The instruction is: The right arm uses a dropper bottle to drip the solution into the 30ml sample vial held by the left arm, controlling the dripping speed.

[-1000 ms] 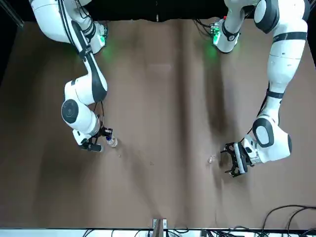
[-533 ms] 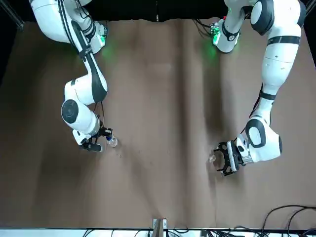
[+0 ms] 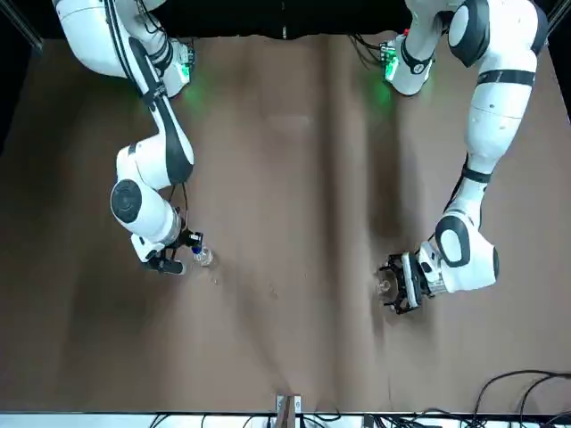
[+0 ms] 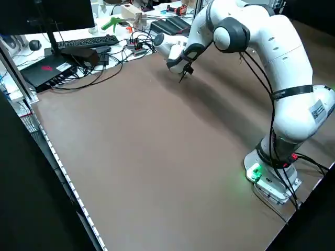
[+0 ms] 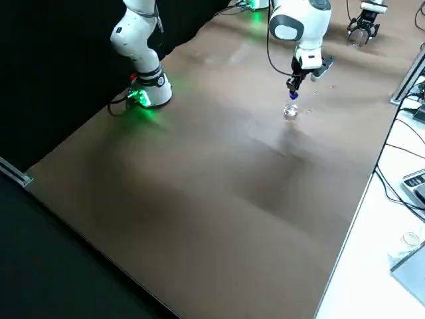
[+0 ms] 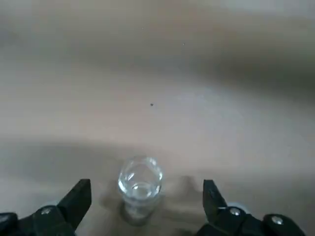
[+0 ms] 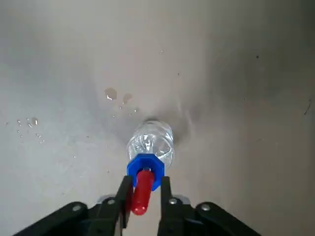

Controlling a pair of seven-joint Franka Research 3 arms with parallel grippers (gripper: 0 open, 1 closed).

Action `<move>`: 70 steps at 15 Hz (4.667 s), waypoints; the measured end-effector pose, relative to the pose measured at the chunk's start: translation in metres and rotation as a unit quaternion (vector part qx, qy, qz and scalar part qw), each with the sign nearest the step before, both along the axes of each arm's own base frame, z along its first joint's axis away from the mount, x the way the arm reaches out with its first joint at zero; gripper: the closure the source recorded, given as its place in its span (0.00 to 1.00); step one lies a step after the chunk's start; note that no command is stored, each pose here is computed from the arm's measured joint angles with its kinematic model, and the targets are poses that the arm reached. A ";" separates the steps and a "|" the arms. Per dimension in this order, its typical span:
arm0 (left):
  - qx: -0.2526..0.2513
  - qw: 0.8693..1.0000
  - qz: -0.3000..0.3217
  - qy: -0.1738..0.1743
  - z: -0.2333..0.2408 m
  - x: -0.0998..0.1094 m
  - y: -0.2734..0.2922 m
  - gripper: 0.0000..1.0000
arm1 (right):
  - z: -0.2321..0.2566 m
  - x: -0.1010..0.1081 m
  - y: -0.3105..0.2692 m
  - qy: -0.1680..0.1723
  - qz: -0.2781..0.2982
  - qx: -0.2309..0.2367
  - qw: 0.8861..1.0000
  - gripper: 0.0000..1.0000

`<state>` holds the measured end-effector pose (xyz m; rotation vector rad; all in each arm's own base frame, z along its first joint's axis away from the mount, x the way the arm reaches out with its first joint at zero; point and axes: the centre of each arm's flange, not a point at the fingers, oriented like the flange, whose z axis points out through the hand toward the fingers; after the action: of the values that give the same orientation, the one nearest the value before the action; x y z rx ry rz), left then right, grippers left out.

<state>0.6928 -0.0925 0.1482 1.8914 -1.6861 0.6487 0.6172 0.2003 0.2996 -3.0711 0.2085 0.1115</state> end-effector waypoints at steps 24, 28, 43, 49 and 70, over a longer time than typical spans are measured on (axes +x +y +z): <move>-0.004 1.000 0.004 -0.006 0.000 0.003 0.003 0.49 | 0.003 0.000 0.000 0.001 -0.015 -0.001 1.000 0.96; -0.004 1.000 0.004 -0.006 0.000 0.003 0.003 0.55 | 0.003 0.000 0.000 0.002 -0.016 -0.001 1.000 0.96; -0.005 1.000 0.002 -0.006 0.000 0.003 0.000 0.59 | 0.003 0.000 0.000 0.001 -0.016 -0.001 1.000 0.89; -0.005 1.000 0.002 -0.006 0.000 0.003 0.000 0.68 | 0.003 0.000 0.000 0.001 -0.016 -0.001 1.000 0.87; -0.006 0.999 -0.008 -0.039 0.083 0.015 -0.058 0.68 | 0.005 0.001 0.001 -0.001 -0.017 0.000 1.000 0.83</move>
<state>0.7082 -0.1500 0.2311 1.8655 -1.7396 0.7338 0.6185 0.2010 0.3050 -3.0664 0.2617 0.1068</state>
